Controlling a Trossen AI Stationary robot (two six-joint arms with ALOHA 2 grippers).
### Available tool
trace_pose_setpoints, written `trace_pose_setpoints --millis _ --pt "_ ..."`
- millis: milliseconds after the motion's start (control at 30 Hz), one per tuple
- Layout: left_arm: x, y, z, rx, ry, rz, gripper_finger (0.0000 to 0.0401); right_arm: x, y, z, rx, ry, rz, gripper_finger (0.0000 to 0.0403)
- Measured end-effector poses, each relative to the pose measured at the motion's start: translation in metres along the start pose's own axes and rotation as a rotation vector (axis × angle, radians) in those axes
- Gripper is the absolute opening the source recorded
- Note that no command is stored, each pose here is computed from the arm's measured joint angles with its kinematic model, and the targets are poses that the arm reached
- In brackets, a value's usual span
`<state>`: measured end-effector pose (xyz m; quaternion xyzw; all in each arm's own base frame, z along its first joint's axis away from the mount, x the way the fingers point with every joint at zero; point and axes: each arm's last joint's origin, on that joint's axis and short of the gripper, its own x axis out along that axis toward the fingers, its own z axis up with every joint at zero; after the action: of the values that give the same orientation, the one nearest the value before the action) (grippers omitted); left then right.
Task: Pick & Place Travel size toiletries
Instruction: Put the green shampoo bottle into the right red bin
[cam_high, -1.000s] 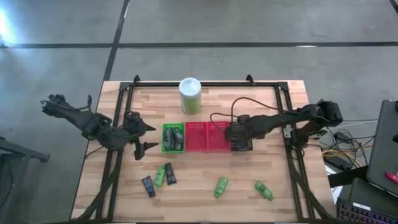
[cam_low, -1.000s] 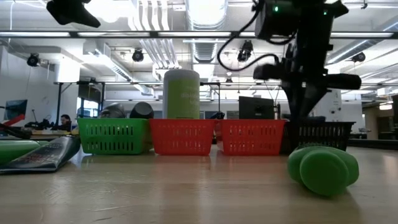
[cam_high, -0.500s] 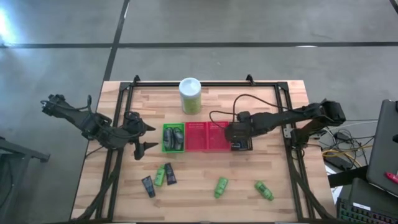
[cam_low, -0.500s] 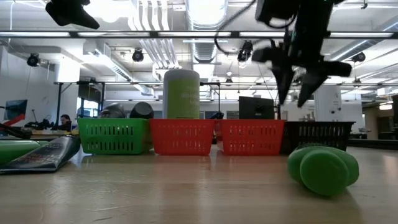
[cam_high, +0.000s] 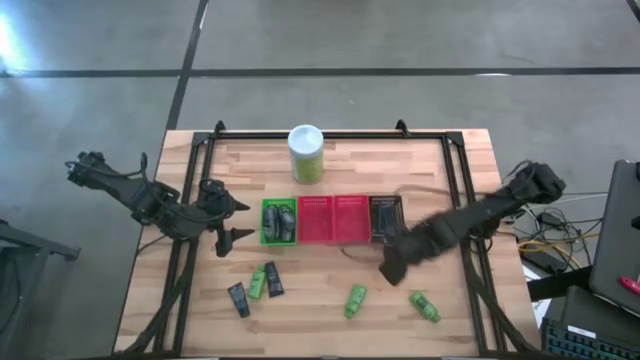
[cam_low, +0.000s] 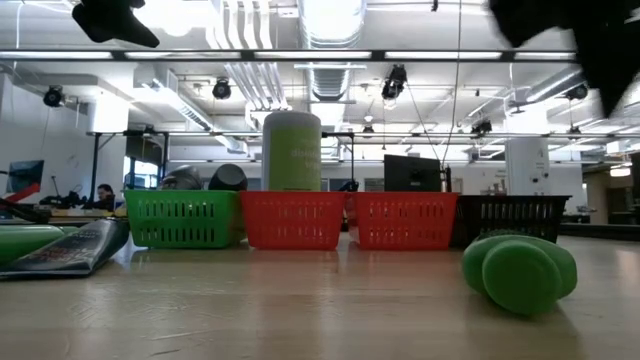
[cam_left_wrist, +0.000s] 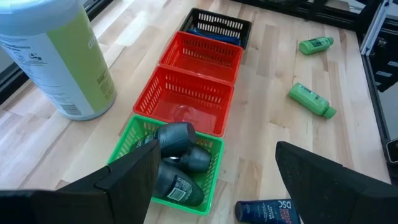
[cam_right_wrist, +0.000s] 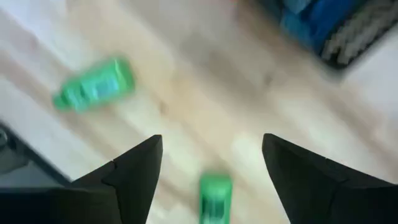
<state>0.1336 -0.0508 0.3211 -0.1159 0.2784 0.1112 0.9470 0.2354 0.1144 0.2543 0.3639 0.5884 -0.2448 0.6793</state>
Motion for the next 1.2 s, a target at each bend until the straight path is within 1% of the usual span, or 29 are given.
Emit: trace_pose_setpoints --millis 200,300,400,467,600,700,833,867,1000,1200 --pt "0.000 0.000 0.000 0.004 0.000 0.000 0.0323 0.011 -0.002 -0.074 0.181 0.083 -0.047 0.0267" --pt "0.000 0.000 0.000 0.031 0.006 -0.007 0.0323 0.017 -0.005 -0.095 0.248 0.143 -0.066 0.0261" --pt "0.000 -0.001 -0.001 0.039 0.013 -0.017 0.0323 0.021 -0.002 -0.099 0.256 0.153 -0.062 0.0261" --pt "0.000 -0.001 -0.001 0.037 0.027 -0.041 0.0323 0.024 -0.002 -0.099 0.230 0.148 -0.075 0.0270" --pt "0.000 -0.002 -0.001 -0.013 0.036 -0.062 0.0323 0.032 -0.002 -0.099 0.168 0.183 -0.106 0.0303" --pt "0.001 -0.002 0.000 -0.045 0.031 -0.060 0.0323 0.046 -0.005 -0.101 0.148 0.227 -0.140 0.0329" --pt "0.001 -0.003 0.001 -0.091 0.004 -0.029 0.0323 0.062 0.003 -0.104 0.104 0.258 -0.073 0.0353" --pt "0.002 -0.003 0.001 -0.092 -0.005 -0.017 0.0323 0.066 0.004 -0.104 0.099 0.254 -0.078 0.0356" --pt "0.005 -0.005 0.003 -0.097 -0.021 -0.005 0.0323 0.076 0.005 -0.106 0.066 0.232 -0.112 0.0354" --pt "0.011 -0.010 0.005 -0.098 -0.035 -0.009 0.0323 0.092 0.005 -0.114 -0.011 0.224 -0.165 0.0332"
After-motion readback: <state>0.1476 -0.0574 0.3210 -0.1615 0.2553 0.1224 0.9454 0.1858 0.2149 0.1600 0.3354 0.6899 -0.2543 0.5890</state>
